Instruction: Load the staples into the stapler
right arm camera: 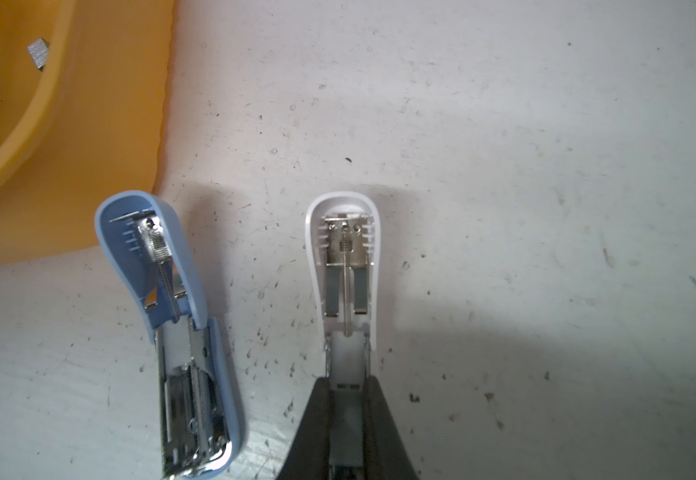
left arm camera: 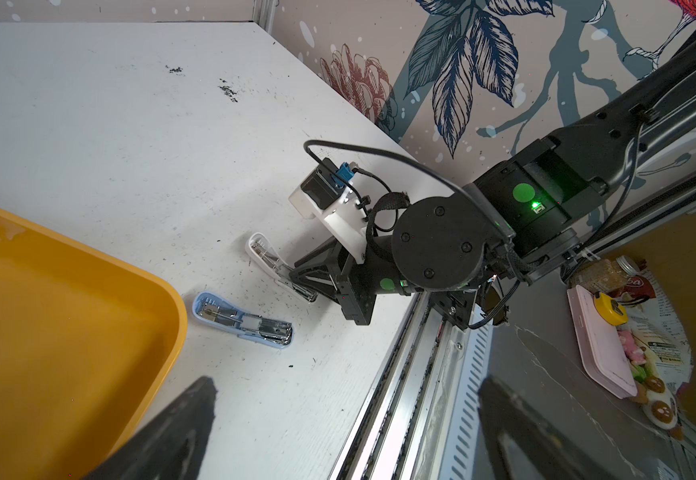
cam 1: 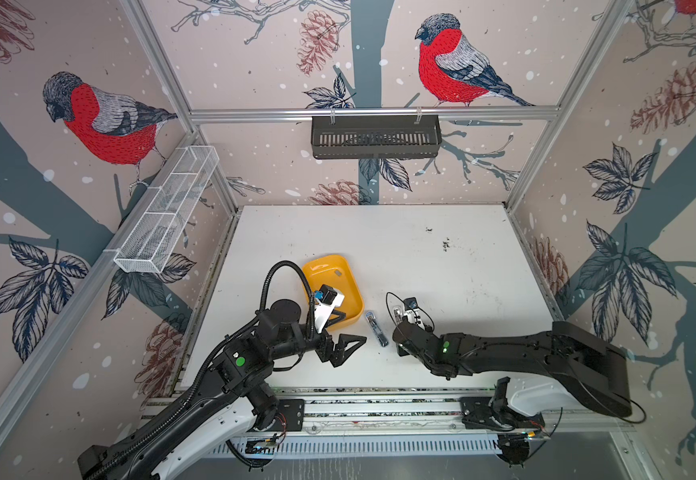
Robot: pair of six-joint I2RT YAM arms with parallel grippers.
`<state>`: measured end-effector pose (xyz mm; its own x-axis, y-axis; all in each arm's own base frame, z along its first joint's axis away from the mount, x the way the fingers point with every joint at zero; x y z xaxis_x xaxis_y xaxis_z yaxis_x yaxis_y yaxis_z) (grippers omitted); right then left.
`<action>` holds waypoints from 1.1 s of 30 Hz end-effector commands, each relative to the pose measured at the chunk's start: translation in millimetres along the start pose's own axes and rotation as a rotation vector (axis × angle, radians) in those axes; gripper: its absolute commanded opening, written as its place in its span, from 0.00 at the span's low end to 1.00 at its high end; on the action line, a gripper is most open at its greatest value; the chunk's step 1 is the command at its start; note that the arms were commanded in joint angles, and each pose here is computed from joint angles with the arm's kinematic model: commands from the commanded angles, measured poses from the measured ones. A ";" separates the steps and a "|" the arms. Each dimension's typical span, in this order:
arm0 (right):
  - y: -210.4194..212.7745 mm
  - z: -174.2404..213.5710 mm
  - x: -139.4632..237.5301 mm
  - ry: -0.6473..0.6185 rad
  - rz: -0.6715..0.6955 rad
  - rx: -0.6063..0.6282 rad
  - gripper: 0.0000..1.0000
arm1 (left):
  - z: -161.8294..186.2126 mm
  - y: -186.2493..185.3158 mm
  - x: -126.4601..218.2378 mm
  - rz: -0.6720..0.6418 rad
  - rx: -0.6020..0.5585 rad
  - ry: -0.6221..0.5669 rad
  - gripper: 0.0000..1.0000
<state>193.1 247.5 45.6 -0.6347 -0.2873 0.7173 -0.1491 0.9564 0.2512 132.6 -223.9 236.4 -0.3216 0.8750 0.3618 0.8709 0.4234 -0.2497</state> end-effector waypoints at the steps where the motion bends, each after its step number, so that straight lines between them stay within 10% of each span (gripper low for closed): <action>1: 3.1 -2.9 1.0 -0.015 -0.015 -0.019 0.09 | -7.3 -3.1 0.4 0.015 -0.019 -0.032 0.98; 33: -5.1 9.3 4.3 0.006 0.015 -0.041 0.12 | -8.7 -4.0 1.9 0.017 -0.021 -0.040 0.98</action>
<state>185.1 248.6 44.8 -0.6302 -0.3025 0.7150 -0.1312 0.9492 0.2859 131.7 -223.0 238.7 -0.3241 0.8775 0.3534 0.8725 0.4217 -0.2470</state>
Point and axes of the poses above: each gripper's point midway between its finger pads, its own x axis back along the fingers, its own y axis along the line the jaws close on, z = x × y, the point moved 1 cm from there along x, back along the fingers, and after that the axes turned 10 degrees about -x, right-handed, at the moved point
